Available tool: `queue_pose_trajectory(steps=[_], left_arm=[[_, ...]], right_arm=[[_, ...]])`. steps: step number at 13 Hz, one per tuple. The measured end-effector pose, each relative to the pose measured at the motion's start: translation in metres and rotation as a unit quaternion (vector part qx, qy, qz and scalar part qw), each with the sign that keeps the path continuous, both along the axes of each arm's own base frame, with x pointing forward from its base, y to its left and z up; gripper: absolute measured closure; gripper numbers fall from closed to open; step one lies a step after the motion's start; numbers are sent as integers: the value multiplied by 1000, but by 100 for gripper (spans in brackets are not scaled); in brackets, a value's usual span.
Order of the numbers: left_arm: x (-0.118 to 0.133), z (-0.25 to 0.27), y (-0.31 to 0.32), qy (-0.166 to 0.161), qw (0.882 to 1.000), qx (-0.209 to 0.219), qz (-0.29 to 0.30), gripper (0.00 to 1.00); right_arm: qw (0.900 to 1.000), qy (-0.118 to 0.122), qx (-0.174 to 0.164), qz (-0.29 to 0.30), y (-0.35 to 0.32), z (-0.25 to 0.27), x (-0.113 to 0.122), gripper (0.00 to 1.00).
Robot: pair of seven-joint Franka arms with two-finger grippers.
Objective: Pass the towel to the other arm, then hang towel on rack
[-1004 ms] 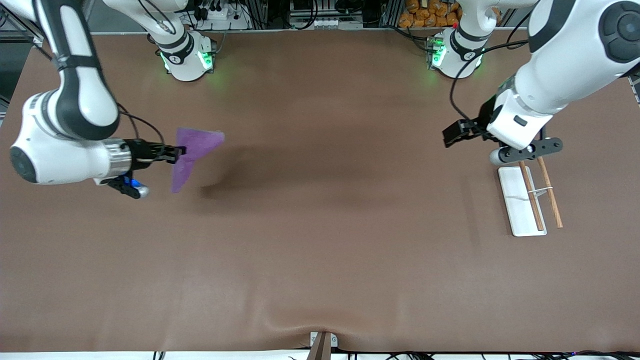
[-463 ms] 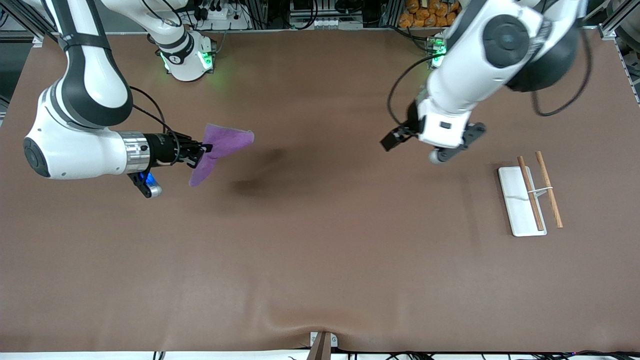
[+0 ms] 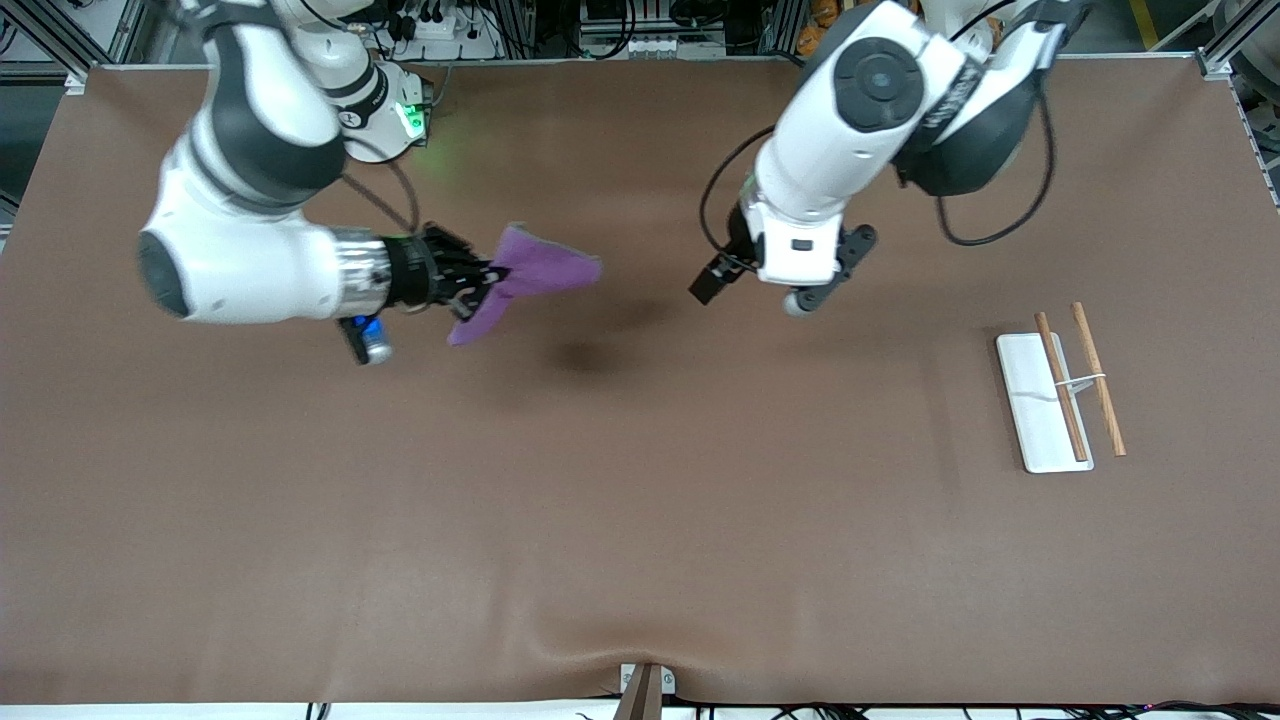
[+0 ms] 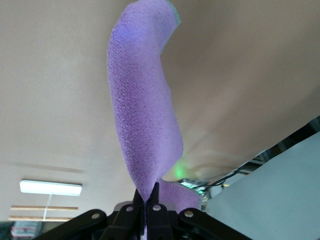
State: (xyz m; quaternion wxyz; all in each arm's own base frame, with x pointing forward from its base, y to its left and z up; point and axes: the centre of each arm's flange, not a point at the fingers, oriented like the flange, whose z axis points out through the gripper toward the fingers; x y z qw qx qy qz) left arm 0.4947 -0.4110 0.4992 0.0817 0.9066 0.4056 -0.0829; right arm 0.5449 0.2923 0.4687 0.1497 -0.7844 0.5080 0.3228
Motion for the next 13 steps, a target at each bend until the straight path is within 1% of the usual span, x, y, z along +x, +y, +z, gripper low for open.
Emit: queue_pose_trajectory(steps=[2, 4, 6, 9, 11, 13], left_arm=[[-7, -4, -12, 7, 1000, 1, 23, 0], [-8, -3, -14, 10, 999, 2, 42, 0], [-6, -3, -12, 13, 998, 3, 58, 0], [-3, -12, -11, 22, 997, 8, 73, 0], [1, -20, -10, 32, 995, 14, 96, 0], [6, -30, -7, 38, 993, 22, 108, 0]], right_arm=[[998, 10, -14, -54, 39, 5, -11, 97], [995, 23, -9, -101, 62, 9, -15, 97], [992, 32, 5, -125, 64, 6, -10, 97], [988, 35, 21, -149, 75, -5, -6, 97], [986, 37, 23, -160, 86, -12, -7, 97], [986, 38, 23, -161, 91, -15, -9, 97]])
